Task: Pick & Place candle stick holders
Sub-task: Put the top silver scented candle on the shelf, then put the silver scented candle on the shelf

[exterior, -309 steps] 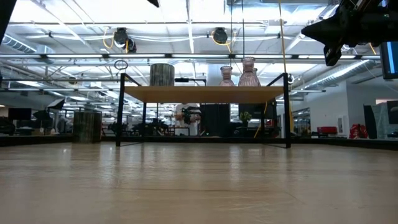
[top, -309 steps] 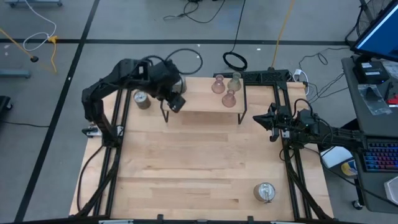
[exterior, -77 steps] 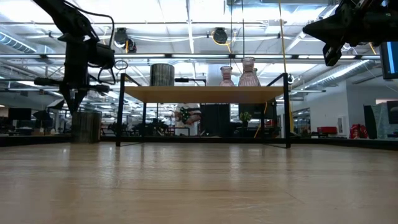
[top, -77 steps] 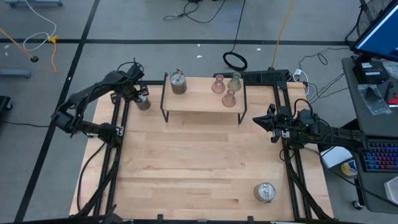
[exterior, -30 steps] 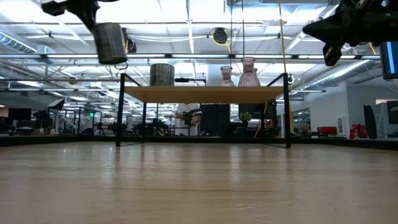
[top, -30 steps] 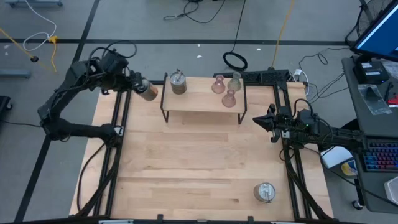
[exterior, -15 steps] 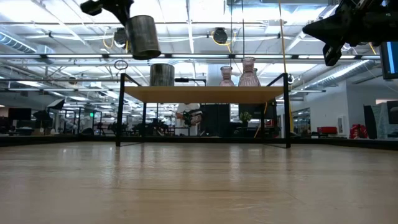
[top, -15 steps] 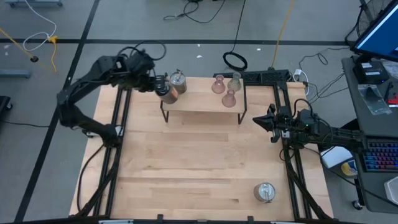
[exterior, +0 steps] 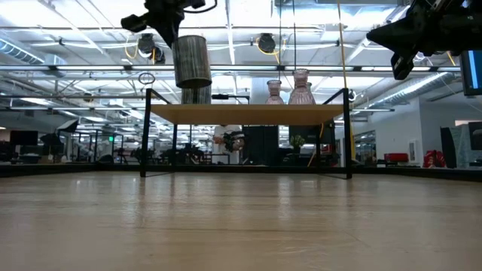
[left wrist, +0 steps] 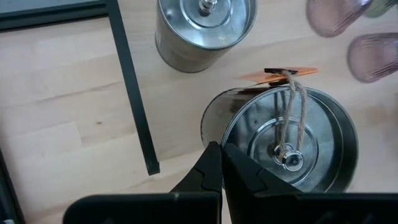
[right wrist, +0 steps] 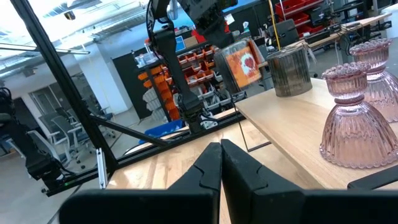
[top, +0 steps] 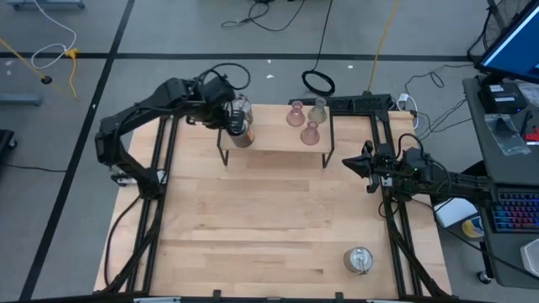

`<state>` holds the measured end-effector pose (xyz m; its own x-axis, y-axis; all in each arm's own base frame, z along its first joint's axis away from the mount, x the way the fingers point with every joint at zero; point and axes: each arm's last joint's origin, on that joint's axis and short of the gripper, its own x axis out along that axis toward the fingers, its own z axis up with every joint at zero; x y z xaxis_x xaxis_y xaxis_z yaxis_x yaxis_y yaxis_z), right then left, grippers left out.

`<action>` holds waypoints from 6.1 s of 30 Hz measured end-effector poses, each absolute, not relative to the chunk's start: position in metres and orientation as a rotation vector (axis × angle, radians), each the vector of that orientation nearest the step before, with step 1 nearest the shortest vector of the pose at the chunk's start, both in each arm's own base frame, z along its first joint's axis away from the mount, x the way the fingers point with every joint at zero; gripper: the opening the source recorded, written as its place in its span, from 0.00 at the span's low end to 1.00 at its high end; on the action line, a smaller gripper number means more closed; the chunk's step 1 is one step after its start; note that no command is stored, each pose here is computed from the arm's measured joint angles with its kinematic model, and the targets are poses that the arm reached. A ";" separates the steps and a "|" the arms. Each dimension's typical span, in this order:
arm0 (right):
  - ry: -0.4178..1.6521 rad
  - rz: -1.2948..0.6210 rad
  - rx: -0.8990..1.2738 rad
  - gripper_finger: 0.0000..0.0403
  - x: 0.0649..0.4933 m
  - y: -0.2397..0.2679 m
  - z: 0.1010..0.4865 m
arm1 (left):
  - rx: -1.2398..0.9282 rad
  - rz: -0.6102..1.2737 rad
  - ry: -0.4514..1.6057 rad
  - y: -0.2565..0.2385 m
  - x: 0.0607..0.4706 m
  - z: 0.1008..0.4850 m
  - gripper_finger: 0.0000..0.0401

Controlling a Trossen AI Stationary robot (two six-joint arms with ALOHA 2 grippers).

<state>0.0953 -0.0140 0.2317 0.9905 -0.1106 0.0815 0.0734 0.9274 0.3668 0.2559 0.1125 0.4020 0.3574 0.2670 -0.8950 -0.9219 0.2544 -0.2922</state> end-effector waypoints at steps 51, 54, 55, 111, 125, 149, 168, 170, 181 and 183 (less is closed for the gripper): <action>-0.103 -0.093 0.392 0.00 0.095 -0.014 0.232 | -0.926 1.028 0.999 0.134 0.276 0.369 0.00; -0.102 -0.093 0.395 0.00 0.095 -0.014 0.232 | -0.926 1.031 0.998 0.136 0.279 0.367 0.00; -0.102 -0.093 0.395 0.00 0.095 -0.014 0.232 | -0.929 1.031 0.995 0.137 0.279 0.367 0.00; -0.103 -0.092 0.398 0.00 0.095 -0.014 0.232 | -0.912 0.959 0.758 0.135 0.258 0.403 0.06; -0.103 -0.092 0.412 0.00 0.095 -0.014 0.232 | -0.867 0.822 0.800 0.131 0.301 0.381 0.02; -0.103 -0.088 0.417 0.00 0.095 -0.014 0.232 | -0.838 0.867 0.841 0.135 0.301 0.374 0.01; -0.103 -0.087 0.417 0.00 0.095 -0.014 0.232 | -0.833 0.872 0.928 0.141 0.315 0.355 0.02; -0.103 -0.088 0.417 0.00 0.095 -0.014 0.232 | -0.834 0.870 0.929 0.141 0.315 0.354 0.01; -0.103 -0.088 0.417 0.00 0.095 -0.014 0.232 | -0.848 0.870 0.862 0.137 0.299 0.372 0.01; -0.103 -0.088 0.417 0.00 0.095 -0.014 0.232 | -0.848 0.864 0.842 0.135 0.295 0.378 0.01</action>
